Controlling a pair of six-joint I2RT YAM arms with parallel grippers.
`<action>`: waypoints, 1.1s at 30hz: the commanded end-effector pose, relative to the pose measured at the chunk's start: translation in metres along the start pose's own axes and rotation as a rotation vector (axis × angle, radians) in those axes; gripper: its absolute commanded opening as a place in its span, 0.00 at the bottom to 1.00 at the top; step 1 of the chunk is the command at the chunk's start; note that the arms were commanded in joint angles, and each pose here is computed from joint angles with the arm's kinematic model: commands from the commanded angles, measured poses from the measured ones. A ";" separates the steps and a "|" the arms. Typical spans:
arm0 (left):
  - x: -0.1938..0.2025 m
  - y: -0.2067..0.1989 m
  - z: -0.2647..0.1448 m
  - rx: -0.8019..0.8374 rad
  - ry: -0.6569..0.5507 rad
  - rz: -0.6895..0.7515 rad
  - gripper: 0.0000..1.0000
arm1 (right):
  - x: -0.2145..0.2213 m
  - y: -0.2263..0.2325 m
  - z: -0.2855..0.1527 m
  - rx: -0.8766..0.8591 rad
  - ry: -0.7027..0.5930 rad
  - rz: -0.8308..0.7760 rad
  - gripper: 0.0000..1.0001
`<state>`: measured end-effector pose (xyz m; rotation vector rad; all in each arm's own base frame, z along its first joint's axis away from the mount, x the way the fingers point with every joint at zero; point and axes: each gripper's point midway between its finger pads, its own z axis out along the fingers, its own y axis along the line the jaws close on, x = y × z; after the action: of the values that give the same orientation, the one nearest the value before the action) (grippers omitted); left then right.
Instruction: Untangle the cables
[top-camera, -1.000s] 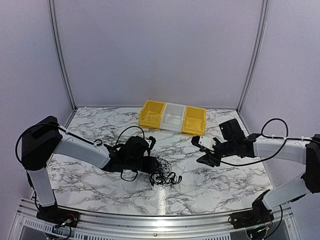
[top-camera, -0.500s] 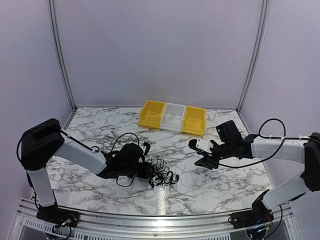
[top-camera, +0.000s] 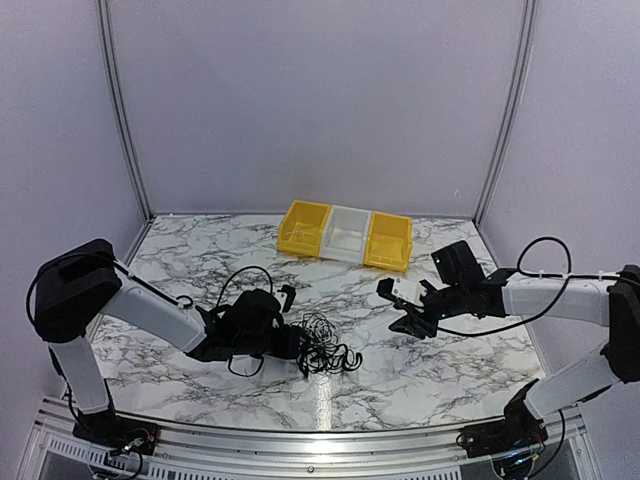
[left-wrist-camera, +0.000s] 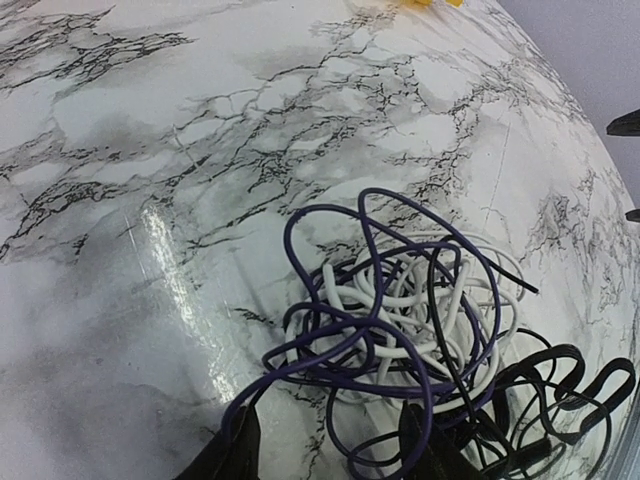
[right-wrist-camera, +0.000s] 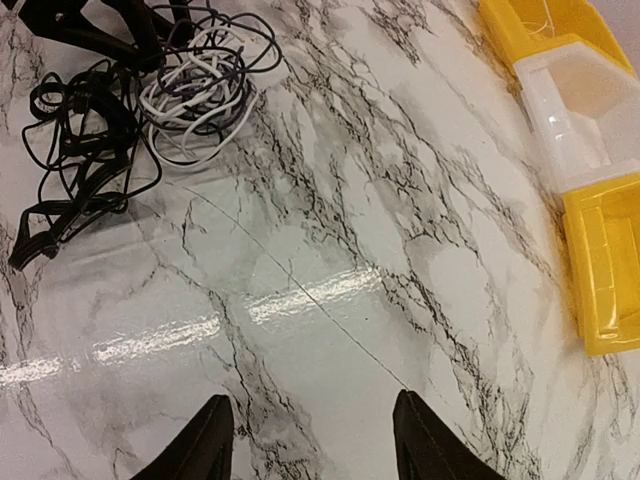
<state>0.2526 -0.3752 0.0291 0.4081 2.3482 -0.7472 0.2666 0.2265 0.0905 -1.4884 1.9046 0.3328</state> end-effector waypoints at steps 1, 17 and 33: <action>-0.012 -0.009 -0.012 0.028 -0.054 0.008 0.49 | -0.015 -0.005 0.001 0.007 -0.031 0.004 0.53; -0.045 -0.008 -0.068 0.027 -0.208 0.014 0.52 | -0.080 -0.003 0.047 -0.235 -0.075 0.142 0.42; -0.054 -0.010 -0.075 0.027 -0.245 0.028 0.54 | -0.080 0.017 0.067 -0.324 -0.040 0.236 0.46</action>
<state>0.2517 -0.3405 0.1038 0.3481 2.1426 -0.7499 0.2862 0.3245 0.0868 -1.4646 2.0501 0.7623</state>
